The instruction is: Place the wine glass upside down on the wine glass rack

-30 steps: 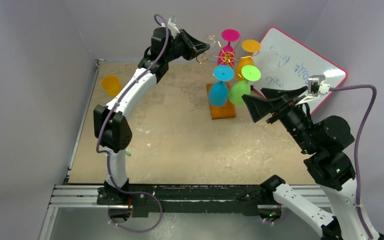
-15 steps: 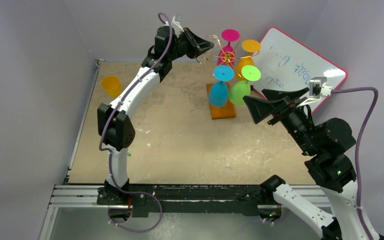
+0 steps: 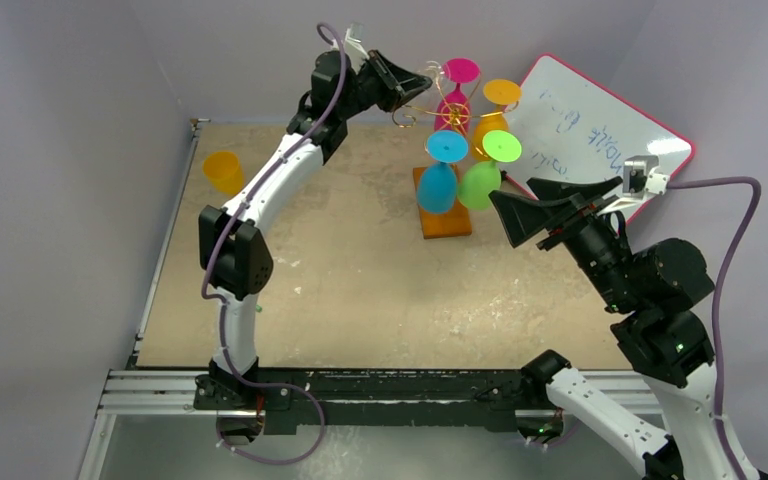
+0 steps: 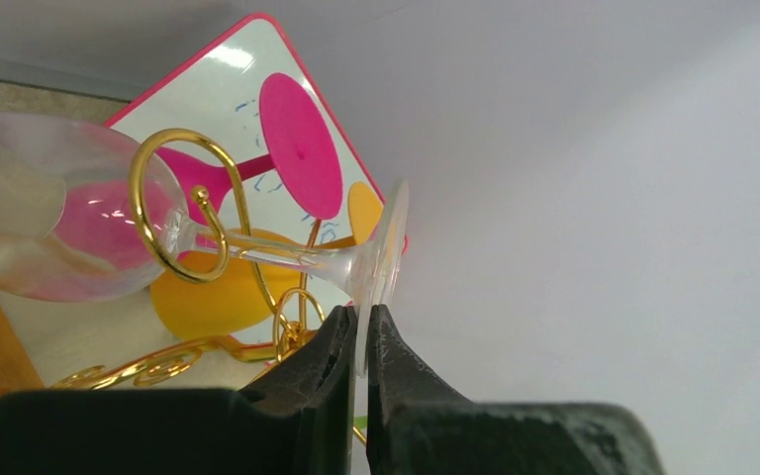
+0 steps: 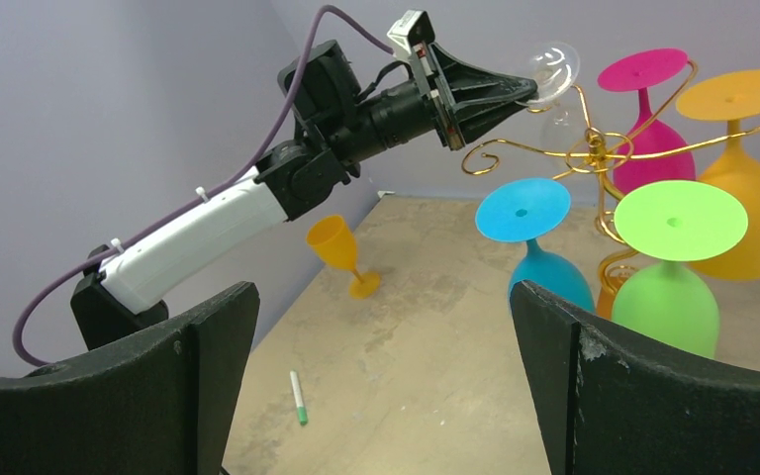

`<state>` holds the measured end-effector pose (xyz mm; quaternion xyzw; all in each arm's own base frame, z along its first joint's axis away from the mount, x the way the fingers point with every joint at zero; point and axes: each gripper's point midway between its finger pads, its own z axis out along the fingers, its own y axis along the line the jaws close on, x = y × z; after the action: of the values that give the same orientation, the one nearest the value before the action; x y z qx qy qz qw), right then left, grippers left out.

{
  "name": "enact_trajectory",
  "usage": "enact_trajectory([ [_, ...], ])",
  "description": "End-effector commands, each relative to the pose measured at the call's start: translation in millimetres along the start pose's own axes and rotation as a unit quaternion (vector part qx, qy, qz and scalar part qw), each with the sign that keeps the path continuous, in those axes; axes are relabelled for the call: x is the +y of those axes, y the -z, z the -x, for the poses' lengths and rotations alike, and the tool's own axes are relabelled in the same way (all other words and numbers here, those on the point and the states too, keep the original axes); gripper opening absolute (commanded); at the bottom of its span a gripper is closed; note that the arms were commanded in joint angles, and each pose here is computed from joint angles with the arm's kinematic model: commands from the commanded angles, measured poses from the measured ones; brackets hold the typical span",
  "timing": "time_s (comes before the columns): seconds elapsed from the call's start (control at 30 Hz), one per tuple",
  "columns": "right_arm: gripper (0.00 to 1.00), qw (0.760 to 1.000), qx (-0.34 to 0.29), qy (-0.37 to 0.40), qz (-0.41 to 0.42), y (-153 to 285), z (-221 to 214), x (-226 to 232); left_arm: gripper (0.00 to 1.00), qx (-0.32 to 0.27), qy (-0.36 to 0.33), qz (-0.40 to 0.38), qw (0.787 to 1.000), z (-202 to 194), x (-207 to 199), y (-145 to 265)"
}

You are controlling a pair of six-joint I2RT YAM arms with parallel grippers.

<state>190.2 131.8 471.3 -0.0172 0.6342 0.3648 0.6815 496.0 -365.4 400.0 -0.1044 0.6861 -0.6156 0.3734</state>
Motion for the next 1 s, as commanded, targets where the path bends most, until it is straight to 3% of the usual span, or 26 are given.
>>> enact_trajectory([
  [0.0, 1.00, 1.000, -0.026, 0.007, -0.003, -0.5, 12.4, 0.2, 0.00, -0.050, -0.044, -0.091, 0.994, 26.7, -67.0, 6.9],
  [0.97, 1.00, 1.000, -0.028, 0.008, 0.001, 6.6, 14.8, 1.9, 0.00, -0.112, -0.040, -0.083, 0.989, 51.0, -53.2, 6.6],
])
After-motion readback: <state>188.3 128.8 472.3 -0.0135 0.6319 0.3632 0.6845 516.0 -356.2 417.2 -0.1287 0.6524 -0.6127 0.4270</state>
